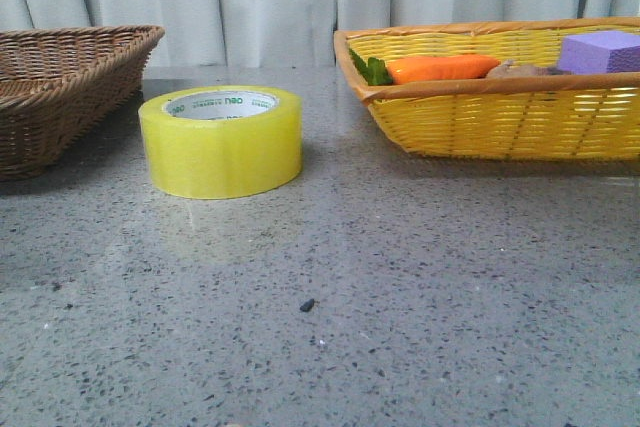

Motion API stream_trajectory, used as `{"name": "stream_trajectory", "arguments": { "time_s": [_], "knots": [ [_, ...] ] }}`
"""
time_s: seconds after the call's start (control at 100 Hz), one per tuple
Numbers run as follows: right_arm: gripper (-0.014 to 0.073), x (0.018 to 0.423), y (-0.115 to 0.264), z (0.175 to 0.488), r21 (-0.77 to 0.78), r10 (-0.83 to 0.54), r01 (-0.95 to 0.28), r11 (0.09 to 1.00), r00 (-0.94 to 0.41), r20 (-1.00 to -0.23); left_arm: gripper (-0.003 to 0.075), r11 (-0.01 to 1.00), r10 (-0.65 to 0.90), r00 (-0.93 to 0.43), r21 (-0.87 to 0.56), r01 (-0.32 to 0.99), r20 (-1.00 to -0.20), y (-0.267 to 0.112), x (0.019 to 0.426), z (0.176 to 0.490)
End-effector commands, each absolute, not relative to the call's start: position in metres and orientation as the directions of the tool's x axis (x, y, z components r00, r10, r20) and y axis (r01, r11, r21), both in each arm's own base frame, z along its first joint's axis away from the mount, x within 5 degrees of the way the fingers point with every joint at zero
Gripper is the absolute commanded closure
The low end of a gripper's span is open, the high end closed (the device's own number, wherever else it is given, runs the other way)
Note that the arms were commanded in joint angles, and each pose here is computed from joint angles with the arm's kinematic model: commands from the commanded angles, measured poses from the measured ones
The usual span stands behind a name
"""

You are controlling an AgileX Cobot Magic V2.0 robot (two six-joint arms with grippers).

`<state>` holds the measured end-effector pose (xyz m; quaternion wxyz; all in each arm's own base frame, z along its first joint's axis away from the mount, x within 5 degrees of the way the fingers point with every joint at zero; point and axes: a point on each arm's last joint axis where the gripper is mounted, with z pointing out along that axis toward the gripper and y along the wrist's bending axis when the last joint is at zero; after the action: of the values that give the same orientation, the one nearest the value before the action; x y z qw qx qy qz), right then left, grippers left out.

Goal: Transfer tape with both arms

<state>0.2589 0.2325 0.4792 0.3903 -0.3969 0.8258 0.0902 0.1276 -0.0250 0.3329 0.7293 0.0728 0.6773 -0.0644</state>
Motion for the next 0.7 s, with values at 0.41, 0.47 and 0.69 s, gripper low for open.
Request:
{"name": "stream_trajectory", "arguments": {
  "time_s": [0.41, 0.47, 0.69],
  "knots": [
    [0.0669, 0.198, 0.157, 0.523, -0.240, -0.478, -0.591, 0.771, -0.286, -0.831, 0.0395, 0.879, -0.001, -0.004, -0.003, 0.477, -1.000, -0.079, 0.147, 0.337],
    [0.0669, 0.194, 0.151, 0.517, -0.238, -0.469, -0.580, 0.779, -0.287, -0.835, 0.0395, 0.867, 0.009, -0.022, -0.003, 0.499, -1.000, -0.086, 0.150, 0.340],
    [0.0669, 0.170, 0.122, 0.491, -0.200, -0.378, -0.493, 0.847, -0.292, -0.879, 0.0381, 0.808, 0.062, -0.090, -0.003, 0.589, -0.994, -0.118, 0.163, 0.343]
  ]
}}
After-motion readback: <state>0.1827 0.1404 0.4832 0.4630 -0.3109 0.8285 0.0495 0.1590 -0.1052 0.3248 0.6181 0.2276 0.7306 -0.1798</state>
